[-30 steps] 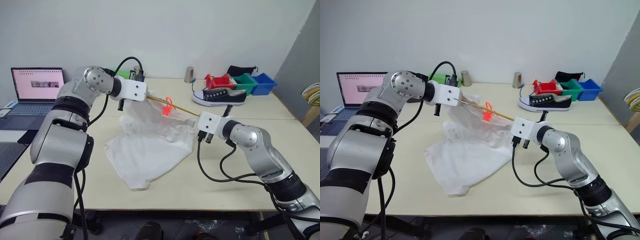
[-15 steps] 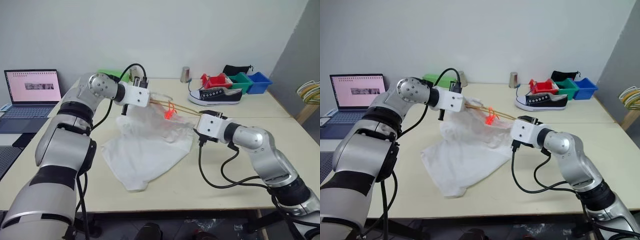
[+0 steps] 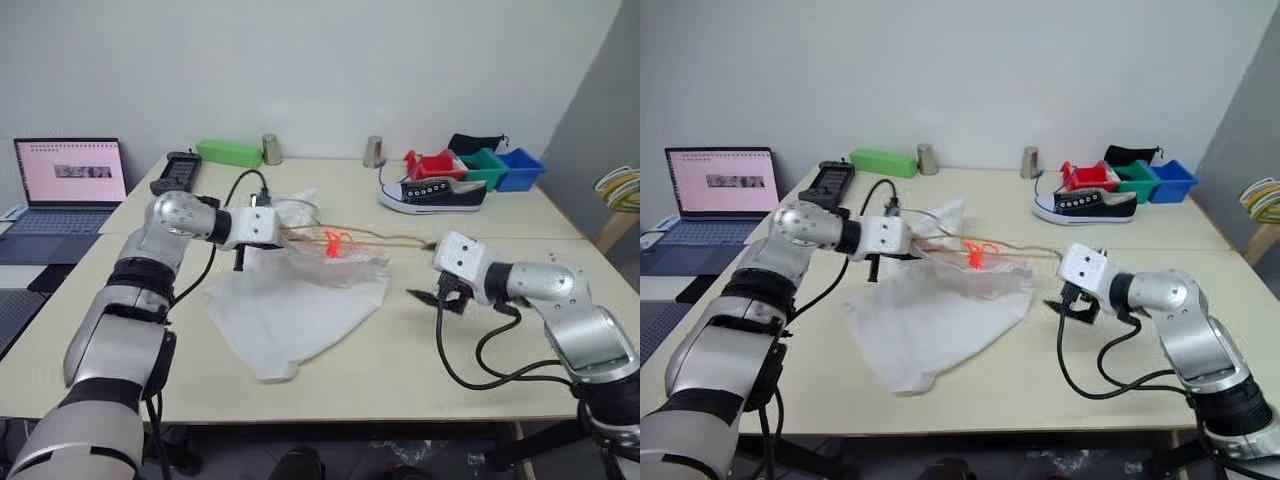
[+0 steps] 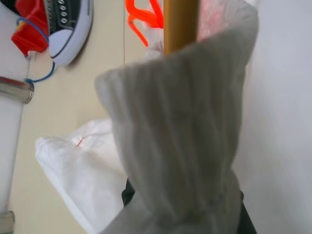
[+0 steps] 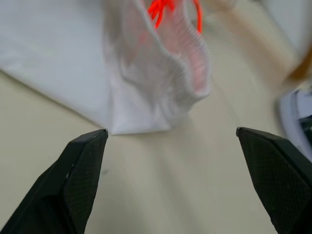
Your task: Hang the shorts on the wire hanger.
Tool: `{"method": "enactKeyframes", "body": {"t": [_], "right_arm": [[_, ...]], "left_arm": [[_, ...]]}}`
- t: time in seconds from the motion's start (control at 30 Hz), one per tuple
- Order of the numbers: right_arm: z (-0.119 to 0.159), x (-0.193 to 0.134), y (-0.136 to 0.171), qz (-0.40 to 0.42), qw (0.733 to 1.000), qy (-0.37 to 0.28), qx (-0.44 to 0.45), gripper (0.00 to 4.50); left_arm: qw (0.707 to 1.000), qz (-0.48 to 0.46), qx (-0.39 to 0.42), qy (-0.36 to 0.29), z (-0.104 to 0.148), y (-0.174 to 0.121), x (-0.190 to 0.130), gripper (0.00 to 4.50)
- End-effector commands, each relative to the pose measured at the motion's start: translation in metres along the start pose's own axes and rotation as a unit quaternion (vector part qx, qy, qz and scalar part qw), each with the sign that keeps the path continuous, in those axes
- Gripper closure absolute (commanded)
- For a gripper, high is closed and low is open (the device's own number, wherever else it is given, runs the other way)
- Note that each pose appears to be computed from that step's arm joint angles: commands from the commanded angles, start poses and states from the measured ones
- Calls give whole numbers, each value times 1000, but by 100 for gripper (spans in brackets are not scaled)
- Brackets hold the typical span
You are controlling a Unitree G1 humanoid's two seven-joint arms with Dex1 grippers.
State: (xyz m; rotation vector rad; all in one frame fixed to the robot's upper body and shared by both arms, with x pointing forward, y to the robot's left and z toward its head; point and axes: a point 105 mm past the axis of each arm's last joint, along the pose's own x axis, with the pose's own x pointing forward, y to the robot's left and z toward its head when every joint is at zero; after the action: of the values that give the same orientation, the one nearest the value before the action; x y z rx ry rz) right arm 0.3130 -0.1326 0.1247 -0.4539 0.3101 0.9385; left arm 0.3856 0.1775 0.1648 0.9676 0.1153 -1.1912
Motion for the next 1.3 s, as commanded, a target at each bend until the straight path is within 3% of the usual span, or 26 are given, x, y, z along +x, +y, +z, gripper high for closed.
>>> {"method": "enactKeyframes", "body": {"t": [0.03,0.3,0.43,0.6,0.7,1.23,1.3], "right_arm": [[7,10,-24,-11,994,-46,97,3],[26,52,-29,23,990,-70,120,3],[23,54,-13,68,991,-53,103,3],[15,56,-17,51,994,-38,91,3],[23,58,-19,44,989,-63,123,47],[20,44,-13,39,989,-69,126,442],[20,44,-13,39,989,-70,127,447]], "left_arm": [[997,36,-32,-55,22,12,-16,450],[998,47,-39,-32,20,5,-27,450],[997,55,-42,-28,20,5,-30,450],[997,57,-43,-24,18,1,-30,450],[997,59,-42,-23,17,1,-28,450],[998,55,-28,-17,16,3,-21,450],[998,55,-28,-18,17,3,-21,450]]}}
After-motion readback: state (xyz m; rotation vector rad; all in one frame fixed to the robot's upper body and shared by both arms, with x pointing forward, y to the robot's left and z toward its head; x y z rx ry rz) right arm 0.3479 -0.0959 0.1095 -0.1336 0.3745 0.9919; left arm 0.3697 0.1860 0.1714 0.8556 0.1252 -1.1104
